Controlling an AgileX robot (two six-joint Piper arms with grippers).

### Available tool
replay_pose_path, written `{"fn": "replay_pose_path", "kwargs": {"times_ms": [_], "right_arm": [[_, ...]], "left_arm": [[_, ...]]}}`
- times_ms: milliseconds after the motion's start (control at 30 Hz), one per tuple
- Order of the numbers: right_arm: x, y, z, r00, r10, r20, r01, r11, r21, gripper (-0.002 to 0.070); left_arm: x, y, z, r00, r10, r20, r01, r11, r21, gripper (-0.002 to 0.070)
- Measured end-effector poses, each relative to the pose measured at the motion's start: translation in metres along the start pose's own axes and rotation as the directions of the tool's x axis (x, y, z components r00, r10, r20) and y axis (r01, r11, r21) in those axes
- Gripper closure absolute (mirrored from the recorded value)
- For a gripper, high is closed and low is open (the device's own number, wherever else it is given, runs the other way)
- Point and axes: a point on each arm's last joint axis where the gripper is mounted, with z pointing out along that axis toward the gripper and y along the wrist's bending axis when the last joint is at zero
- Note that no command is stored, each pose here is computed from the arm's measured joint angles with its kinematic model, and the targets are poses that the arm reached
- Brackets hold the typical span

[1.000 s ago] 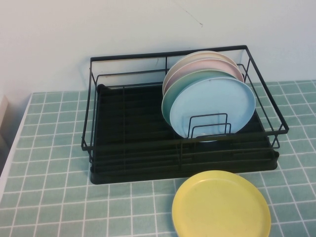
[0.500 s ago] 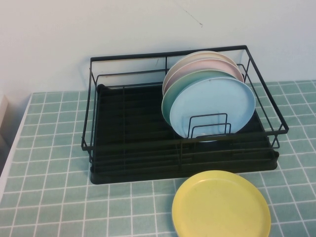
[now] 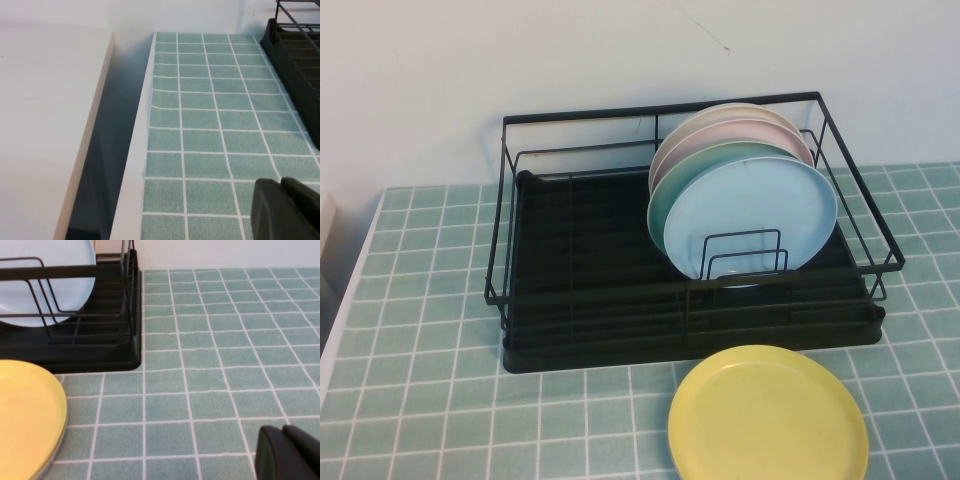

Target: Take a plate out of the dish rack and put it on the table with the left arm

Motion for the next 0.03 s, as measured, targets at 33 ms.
{"fn": "replay_pose_path", "kwargs": {"times_ms": [33], "right_arm": [[0.0, 0.0, 0.0, 1.0, 0.0, 0.0, 0.0, 1.0, 0.0, 0.0678]], "left_arm": [[0.0, 0.0, 0.0, 1.0, 0.0, 0.0, 0.0, 1.0, 0.0, 0.0678]]}}
